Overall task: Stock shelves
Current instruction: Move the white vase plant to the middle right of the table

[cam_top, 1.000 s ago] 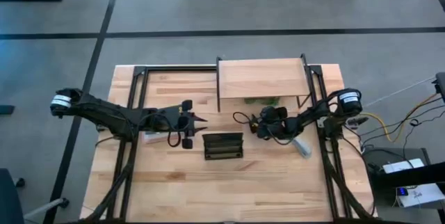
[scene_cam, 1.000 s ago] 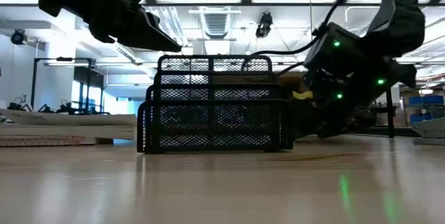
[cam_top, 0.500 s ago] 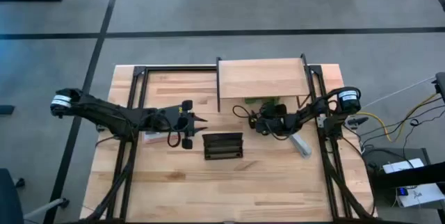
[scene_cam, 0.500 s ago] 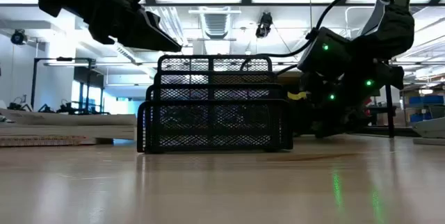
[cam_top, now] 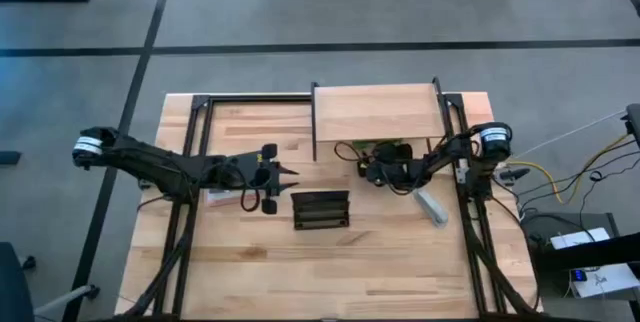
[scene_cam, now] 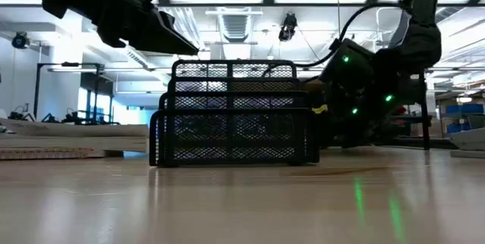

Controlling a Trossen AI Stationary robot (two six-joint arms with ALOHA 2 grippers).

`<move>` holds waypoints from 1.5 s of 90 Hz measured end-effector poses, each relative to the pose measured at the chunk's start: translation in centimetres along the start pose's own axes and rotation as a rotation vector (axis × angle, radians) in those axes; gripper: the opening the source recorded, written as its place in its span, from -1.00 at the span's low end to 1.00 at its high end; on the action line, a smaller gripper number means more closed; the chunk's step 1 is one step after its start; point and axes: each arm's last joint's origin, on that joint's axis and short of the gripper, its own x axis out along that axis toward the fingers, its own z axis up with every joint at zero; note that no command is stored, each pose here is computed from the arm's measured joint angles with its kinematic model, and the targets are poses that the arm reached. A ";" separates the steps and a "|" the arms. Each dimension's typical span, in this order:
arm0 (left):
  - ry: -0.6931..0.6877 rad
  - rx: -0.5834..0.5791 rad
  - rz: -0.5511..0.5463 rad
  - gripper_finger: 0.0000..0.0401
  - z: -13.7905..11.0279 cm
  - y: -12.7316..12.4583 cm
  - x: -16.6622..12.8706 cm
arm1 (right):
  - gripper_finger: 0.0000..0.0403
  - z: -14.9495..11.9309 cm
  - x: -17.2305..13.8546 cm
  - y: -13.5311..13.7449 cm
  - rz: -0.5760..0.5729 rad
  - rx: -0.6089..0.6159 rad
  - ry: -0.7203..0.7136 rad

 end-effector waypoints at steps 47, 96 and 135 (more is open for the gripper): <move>0.002 0.003 0.001 -0.51 0.0 0.0 0.0 | 0.99 0.1 1.9 0.5 -0.098 -0.011 -0.103; 0.002 0.003 0.001 -0.51 0.0 0.0 0.0 | 0.99 1.6 4.5 -1.5 -0.201 0.075 -0.113; 0.002 0.003 0.001 -0.51 0.0 0.0 0.0 | 0.99 1.5 6.3 -0.3 -0.203 0.074 -0.121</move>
